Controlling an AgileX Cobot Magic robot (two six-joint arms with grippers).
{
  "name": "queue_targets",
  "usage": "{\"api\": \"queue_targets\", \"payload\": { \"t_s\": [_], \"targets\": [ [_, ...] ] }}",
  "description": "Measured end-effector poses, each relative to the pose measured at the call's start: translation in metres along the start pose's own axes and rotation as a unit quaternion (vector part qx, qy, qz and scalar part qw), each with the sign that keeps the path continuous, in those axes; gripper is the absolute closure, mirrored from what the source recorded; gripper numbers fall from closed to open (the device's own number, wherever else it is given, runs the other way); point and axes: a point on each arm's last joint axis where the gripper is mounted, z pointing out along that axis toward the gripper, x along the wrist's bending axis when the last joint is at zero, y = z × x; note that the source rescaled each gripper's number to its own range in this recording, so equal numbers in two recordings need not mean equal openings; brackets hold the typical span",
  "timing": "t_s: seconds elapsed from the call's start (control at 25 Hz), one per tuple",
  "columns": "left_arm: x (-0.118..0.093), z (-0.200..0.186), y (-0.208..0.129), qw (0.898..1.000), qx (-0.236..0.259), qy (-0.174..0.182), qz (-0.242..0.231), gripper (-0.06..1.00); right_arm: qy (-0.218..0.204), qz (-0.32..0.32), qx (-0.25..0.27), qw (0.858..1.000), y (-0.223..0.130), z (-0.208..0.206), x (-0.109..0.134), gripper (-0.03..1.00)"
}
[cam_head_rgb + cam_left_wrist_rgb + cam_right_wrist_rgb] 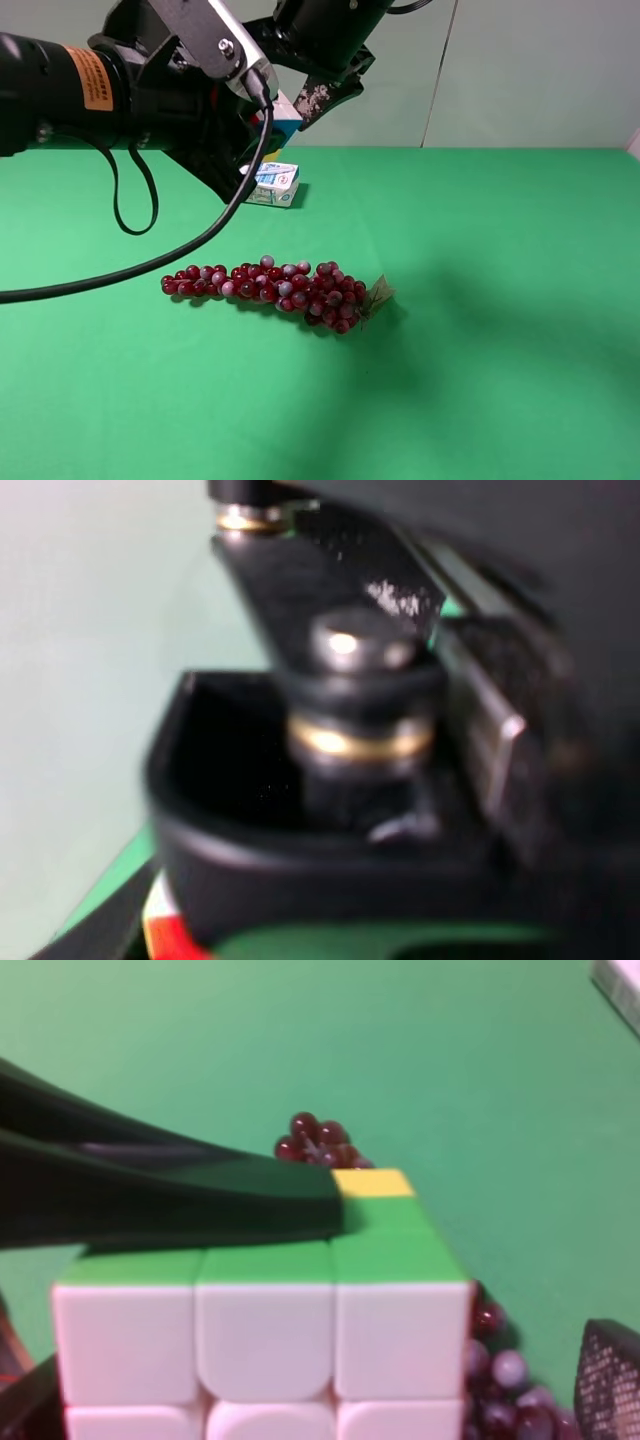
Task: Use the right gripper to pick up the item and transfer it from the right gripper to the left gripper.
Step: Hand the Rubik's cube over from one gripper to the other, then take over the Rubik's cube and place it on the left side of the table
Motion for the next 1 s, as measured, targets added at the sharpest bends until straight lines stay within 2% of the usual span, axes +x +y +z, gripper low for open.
{"api": "queue_targets", "payload": {
  "t_s": [0.32,0.48,0.64,1.0],
  "targets": [
    [0.000,0.000,-0.001,1.000,0.004,0.000,-0.002,0.94,-0.021,-0.012,-0.003,1.000,-0.004,-0.025,-0.001,-0.03],
    [0.000,0.000,-0.001,1.000,0.005,-0.001,-0.002,0.94,-0.025,0.004,0.002,1.000,-0.008,-0.043,-0.012,-0.03],
    [0.000,0.000,-0.001,1.000,0.005,-0.001,-0.002,0.94,-0.058,0.012,-0.011,0.998,-0.010,-0.063,-0.028,-0.03],
    [0.000,0.000,-0.001,1.000,0.005,-0.001,-0.011,0.94,-0.080,-0.003,-0.050,0.996,-0.016,-0.101,-0.018,-0.03]
  ]
}}
